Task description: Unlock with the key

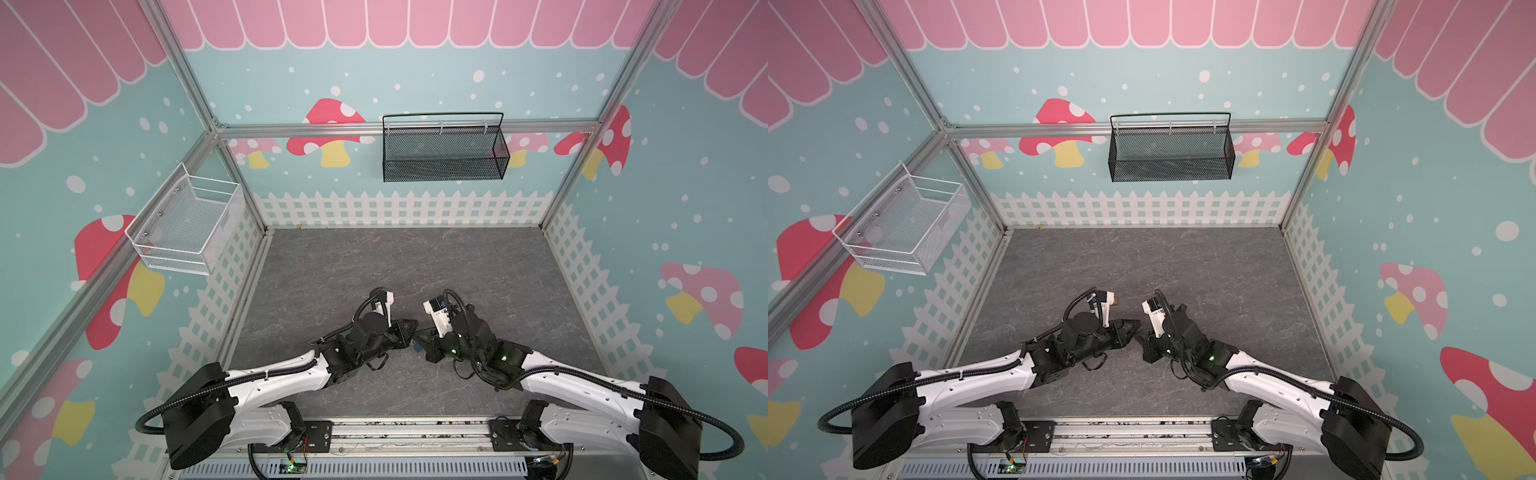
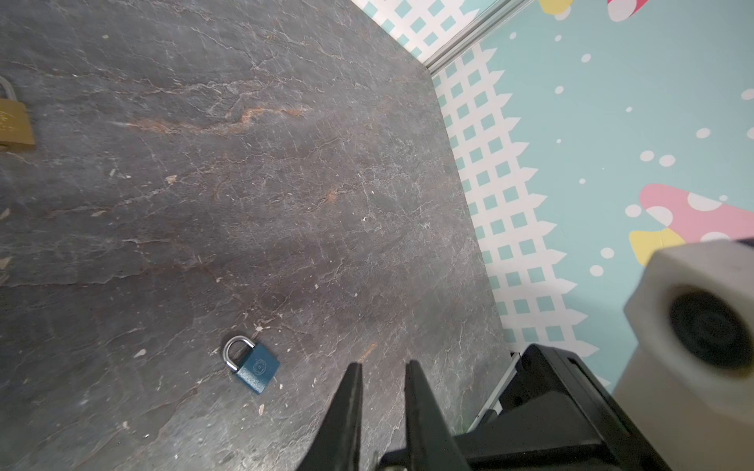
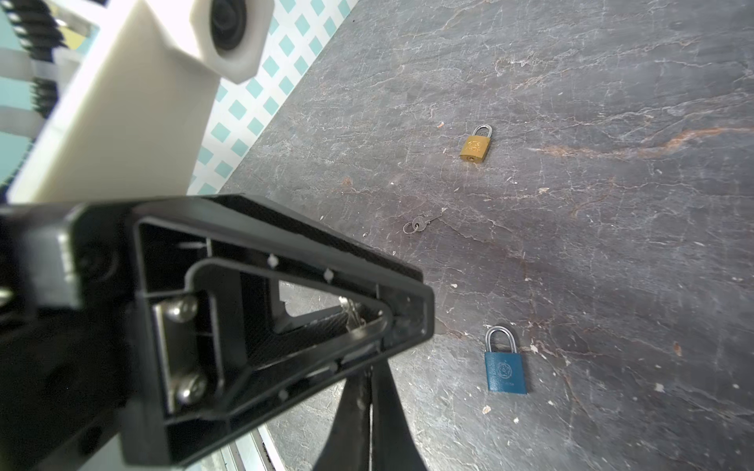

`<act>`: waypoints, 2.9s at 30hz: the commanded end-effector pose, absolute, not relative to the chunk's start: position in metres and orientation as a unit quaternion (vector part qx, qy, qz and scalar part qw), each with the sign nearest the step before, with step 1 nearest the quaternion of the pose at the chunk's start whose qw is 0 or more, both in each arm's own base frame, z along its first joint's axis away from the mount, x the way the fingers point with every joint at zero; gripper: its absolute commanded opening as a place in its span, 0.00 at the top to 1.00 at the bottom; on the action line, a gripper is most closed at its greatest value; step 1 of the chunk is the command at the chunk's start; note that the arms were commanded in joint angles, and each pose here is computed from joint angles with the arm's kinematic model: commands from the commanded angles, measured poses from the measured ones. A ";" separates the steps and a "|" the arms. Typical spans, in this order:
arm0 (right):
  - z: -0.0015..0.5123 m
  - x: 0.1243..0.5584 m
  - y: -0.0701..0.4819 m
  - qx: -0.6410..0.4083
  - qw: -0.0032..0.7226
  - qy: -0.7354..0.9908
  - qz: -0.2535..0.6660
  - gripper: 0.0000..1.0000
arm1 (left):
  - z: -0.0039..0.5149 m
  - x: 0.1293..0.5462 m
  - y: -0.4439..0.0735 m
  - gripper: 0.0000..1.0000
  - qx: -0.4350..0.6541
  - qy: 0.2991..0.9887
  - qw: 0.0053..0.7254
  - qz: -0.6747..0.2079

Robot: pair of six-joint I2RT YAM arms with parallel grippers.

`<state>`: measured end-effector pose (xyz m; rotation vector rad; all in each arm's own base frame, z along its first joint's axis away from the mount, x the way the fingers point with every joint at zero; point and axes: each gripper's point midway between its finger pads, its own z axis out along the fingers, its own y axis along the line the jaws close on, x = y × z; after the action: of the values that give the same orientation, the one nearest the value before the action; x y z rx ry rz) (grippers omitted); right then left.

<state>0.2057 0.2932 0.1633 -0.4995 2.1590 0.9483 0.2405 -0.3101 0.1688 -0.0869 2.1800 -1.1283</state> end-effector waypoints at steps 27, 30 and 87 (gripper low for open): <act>0.215 0.213 0.272 -0.200 0.381 0.780 0.454 0.40 | 0.223 0.254 -0.300 1.00 0.052 0.781 0.432 -0.448; 0.240 0.210 0.273 -0.231 0.381 0.747 0.493 0.40 | 0.236 0.257 -0.305 1.00 0.082 0.764 0.433 -0.471; 0.265 0.229 0.269 -0.257 0.352 0.656 0.616 0.77 | 0.294 0.255 -0.337 1.00 0.178 0.681 0.435 -0.561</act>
<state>0.2293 0.2702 0.2583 -0.6527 1.7349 1.5895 0.2543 -0.3347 0.2766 0.4233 1.7467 -1.3759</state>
